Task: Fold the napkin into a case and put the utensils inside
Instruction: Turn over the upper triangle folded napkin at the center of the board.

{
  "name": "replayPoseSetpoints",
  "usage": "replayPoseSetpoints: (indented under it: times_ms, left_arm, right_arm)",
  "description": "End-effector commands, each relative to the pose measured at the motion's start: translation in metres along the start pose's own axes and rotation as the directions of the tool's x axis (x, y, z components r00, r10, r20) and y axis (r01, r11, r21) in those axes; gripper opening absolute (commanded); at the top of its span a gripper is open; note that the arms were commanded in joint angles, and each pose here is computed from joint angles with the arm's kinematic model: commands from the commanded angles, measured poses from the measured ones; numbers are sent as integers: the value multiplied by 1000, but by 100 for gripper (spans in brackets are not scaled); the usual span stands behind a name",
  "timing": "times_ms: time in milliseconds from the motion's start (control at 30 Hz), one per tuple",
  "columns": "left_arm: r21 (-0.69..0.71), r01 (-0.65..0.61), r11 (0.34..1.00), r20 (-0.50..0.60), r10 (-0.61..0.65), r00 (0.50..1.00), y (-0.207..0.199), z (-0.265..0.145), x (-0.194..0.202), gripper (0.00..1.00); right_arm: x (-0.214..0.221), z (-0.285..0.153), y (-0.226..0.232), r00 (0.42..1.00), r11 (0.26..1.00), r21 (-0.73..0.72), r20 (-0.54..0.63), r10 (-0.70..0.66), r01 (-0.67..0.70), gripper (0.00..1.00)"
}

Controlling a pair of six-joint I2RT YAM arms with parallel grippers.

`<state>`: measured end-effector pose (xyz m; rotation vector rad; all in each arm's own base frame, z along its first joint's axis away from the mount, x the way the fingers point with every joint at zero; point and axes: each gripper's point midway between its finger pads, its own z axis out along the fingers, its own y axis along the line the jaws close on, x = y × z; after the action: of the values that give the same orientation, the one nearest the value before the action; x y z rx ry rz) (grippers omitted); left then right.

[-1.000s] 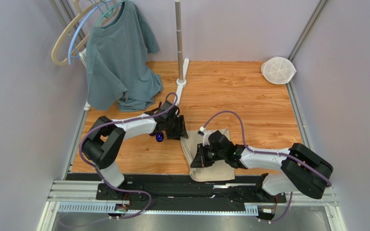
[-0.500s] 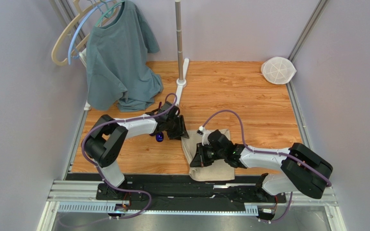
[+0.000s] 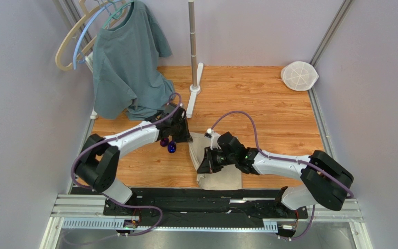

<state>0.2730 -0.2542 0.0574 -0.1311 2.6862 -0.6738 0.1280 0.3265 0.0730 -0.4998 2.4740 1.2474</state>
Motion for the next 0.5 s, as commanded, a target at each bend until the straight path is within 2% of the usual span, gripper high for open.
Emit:
replayPoseSetpoints:
  times_ms: [0, 133, 233, 267, 367, 467]
  left_arm:
    - [-7, -54, 999, 171, 55, 984, -7, -58, -48, 0]
    - [-29, -69, 997, 283, 74, 956, -4, -121, -66, 0]
    - [-79, -90, 993, 388, 113, 914, -5, -176, -84, 0]
    - [-88, -91, 992, 448, 121, 886, -10, -199, -97, 0]
    - [-93, -112, 989, 512, 144, 847, -18, -237, -106, 0]
    - [-45, -145, 988, 495, 148, 856, -32, -229, -107, 0]
  right_arm:
    - [-27, 8, 53, 996, 987, -136, 10, -84, 85, 0]
    - [-55, 16, 125, 987, 947, -281, 31, -155, 157, 0]
    - [-58, 12, 171, 981, 904, -383, 35, -191, 189, 0]
    - [-61, 5, 193, 979, 883, -425, 50, -199, 201, 0]
    - [-66, -10, 216, 980, 837, -509, 77, -185, 198, 0]
    - [-65, -25, 220, 979, 820, -536, 107, -173, 203, 0]
